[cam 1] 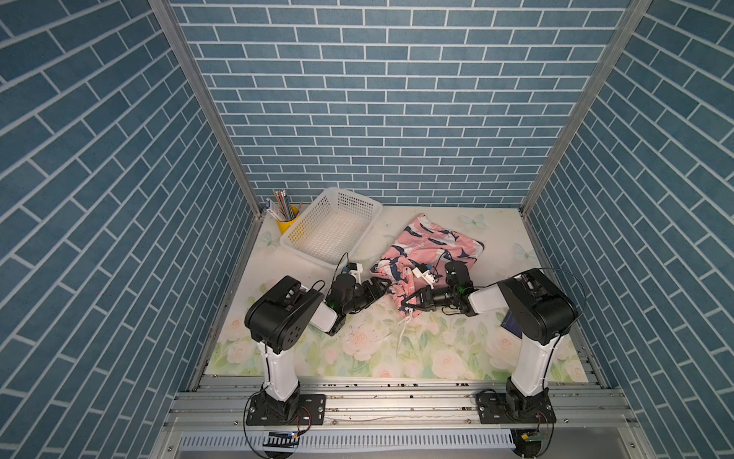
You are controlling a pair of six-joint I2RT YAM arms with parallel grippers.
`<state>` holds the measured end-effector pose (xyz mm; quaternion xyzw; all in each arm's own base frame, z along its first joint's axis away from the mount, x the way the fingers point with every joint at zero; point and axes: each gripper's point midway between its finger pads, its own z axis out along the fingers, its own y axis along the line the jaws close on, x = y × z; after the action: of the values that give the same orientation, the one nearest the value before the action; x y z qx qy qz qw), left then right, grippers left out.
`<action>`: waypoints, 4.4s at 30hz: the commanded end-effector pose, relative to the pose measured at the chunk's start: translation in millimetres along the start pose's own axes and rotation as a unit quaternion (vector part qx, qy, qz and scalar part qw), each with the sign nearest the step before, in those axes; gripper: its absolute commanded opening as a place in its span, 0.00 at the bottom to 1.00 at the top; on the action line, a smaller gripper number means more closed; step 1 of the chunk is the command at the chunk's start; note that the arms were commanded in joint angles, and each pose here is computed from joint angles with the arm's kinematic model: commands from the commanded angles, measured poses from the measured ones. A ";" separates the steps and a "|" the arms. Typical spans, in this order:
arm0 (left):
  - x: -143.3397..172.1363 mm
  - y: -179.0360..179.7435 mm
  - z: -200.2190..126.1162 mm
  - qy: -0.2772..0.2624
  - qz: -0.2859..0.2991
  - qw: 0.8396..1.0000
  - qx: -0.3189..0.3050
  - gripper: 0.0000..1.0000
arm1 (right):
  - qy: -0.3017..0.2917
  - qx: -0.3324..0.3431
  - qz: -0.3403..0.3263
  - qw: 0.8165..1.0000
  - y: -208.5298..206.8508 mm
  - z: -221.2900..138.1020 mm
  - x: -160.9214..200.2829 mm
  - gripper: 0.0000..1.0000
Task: Roll up the shorts
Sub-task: Roll the shorts at the center of the board.
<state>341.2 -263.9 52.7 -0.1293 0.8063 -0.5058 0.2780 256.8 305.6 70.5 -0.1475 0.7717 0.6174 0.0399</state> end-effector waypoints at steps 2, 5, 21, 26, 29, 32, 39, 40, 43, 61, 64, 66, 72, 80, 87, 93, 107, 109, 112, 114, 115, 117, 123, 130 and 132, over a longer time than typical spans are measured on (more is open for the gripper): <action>1.4 -8.6 -15.5 -0.019 -0.011 0.999 0.034 0.83 | -0.007 -0.021 0.011 1.000 -1.3 -0.4 -0.7 0.00; 8.6 -0.3 -27.6 -0.013 -0.009 1.000 0.002 0.84 | -0.009 -0.018 0.016 1.000 -5.9 -2.4 1.6 0.00; 26.0 -30.7 34.1 0.042 -0.047 0.996 0.067 1.00 | -0.009 -0.019 0.019 1.000 -9.2 -3.5 2.9 0.00; 14.6 -19.7 61.9 0.045 -0.036 0.998 0.027 0.99 | -0.004 -0.019 0.023 1.000 -11.3 -3.8 7.6 0.00; 11.7 0.3 70.6 0.050 -0.040 0.998 0.004 0.86 | -0.003 -0.021 0.020 1.000 -10.0 -3.9 6.9 0.00; 3.5 6.6 72.2 0.040 -0.068 0.997 0.012 0.66 | -0.001 -0.021 0.023 1.000 -12.0 -3.9 8.4 0.00; -8.5 -4.1 80.0 0.041 -0.041 0.998 0.003 0.10 | -0.001 -0.018 0.031 0.999 -13.7 -6.4 11.8 0.00; -9.8 -5.0 79.5 0.042 -0.038 0.998 -0.001 0.00 | -0.005 -0.016 0.029 0.999 -13.3 -8.2 10.9 0.00; -12.8 -10.0 73.3 0.038 -0.036 0.998 -0.017 0.00 | -0.015 0.029 0.015 0.999 -19.7 -14.1 2.9 0.00; -12.4 -2.4 43.9 0.018 -0.086 0.987 -0.135 0.00 | -0.040 0.464 -0.282 0.839 -5.2 -45.8 -17.1 0.45; -13.9 -5.6 43.6 0.017 -0.092 0.986 -0.139 0.00 | -0.056 0.465 -0.339 0.816 12.3 -37.9 -12.3 0.54; -13.4 -5.1 44.4 0.022 -0.095 0.985 -0.145 0.00 | -0.068 0.470 -0.367 0.800 21.3 -35.8 -11.4 0.59; -11.1 -4.7 47.2 0.030 -0.109 0.982 -0.150 0.00 | -0.047 0.506 -0.426 0.749 25.8 -23.6 -3.1 0.67; -9.4 -6.9 46.3 0.035 -0.125 0.979 -0.156 0.00 | -0.012 0.530 -0.444 0.723 0.0 3.0 -1.1 0.68; -8.0 -11.5 43.0 0.036 -0.143 0.977 -0.151 0.00 | -0.008 0.580 -0.437 0.688 -24.4 10.0 -19.5 0.68; -5.8 -18.0 43.2 0.043 -0.155 0.977 -0.140 0.00 | 0.003 0.625 -0.428 0.653 -42.9 8.2 -28.7 0.64; -16.4 -43.4 19.2 0.040 -0.066 0.988 -0.131 0.78 | 0.043 0.373 -0.305 0.876 -25.3 29.2 -10.5 0.00; -21.2 -49.8 8.0 0.030 -0.032 0.990 -0.133 0.81 | 0.038 0.320 -0.269 0.908 -18.6 27.5 -7.6 0.00; -27.4 -57.2 -9.9 0.011 -0.001 0.992 -0.128 0.85 | 0.037 0.250 -0.216 0.943 -14.0 27.4 -2.7 0.00; -27.7 -59.4 -17.0 0.007 0.014 0.992 -0.128 0.86 | 0.031 0.216 -0.184 0.958 -14.0 26.5 -1.4 0.00; -28.0 -59.9 -19.3 0.007 0.022 0.991 -0.129 0.86 | 0.027 0.194 -0.165 0.967 -13.2 25.7 -0.2 0.00; -28.9 -59.0 -22.4 0.005 0.035 0.990 -0.134 0.86 | 0.011 0.161 -0.135 0.978 -12.3 21.8 -1.3 0.00; -20.6 -45.1 -18.8 0.018 0.055 0.988 -0.146 0.87 | -0.039 0.073 -0.064 0.995 -5.9 8.5 -11.1 0.00; -11.6 -29.1 9.3 0.030 0.073 0.984 -0.157 0.87 | -0.061 0.032 0.002 0.998 -15.9 -4.0 -16.6 0.00; -15.6 -28.9 19.0 0.023 0.077 0.986 -0.146 0.88 | -0.059 0.032 0.007 0.998 -18.1 -4.3 -15.1 0.00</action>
<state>346.5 -273.6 66.1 -0.1127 0.8971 -0.3527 0.2412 278.9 296.7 47.3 -0.1038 0.8070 0.5730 0.0985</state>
